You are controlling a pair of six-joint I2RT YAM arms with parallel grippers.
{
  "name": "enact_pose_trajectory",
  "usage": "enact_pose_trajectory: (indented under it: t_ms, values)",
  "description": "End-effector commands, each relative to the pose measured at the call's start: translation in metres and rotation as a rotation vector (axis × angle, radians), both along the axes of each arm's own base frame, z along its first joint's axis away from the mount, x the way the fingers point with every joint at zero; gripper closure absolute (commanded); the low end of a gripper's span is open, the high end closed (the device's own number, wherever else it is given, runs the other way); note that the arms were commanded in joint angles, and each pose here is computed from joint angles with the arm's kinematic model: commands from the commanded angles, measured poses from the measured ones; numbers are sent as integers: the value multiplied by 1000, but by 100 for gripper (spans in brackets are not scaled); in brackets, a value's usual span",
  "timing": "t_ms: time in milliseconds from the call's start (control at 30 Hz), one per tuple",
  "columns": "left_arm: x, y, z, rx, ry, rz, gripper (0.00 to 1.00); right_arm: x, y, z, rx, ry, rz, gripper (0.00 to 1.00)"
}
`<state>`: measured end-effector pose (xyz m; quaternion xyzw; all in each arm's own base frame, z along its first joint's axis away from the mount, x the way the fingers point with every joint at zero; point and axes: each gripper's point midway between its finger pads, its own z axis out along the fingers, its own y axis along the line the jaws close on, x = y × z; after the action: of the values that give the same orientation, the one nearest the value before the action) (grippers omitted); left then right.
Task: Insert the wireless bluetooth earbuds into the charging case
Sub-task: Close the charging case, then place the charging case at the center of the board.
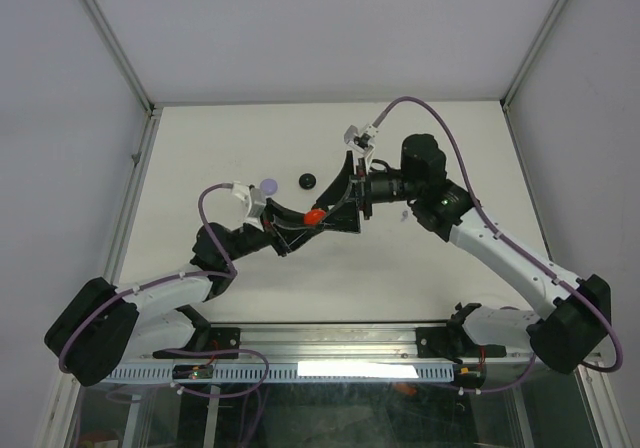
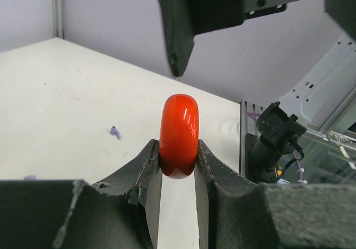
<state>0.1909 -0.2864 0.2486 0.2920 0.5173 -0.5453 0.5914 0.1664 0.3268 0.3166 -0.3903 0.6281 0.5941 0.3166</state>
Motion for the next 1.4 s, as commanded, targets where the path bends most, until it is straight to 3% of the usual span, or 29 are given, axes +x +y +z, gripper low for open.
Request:
enact_pose_trajectory:
  t_ms: [0,400,700,967,1033,1133,1367]
  values:
    - [8,1,-2,-37,132,29,100,-6,-10,20,70,-90,20,14]
    - [75,22,-79,71,647,385,100,72,-59,-48,-203,-161,-543,9]
    - [123,28,-144,142,950,475,94,81,-84,-64,-241,-191,-686,9]
    - [158,33,-187,190,1079,546,86,78,-87,-62,-243,-214,-681,9]
    - [163,35,-195,201,1098,561,81,77,-87,-62,-242,-216,-678,9]
    - [166,31,-200,228,1114,548,64,76,-88,-62,-242,-218,-679,9]
    - [165,31,-200,271,1113,556,45,72,-86,-58,-220,-227,-662,9]
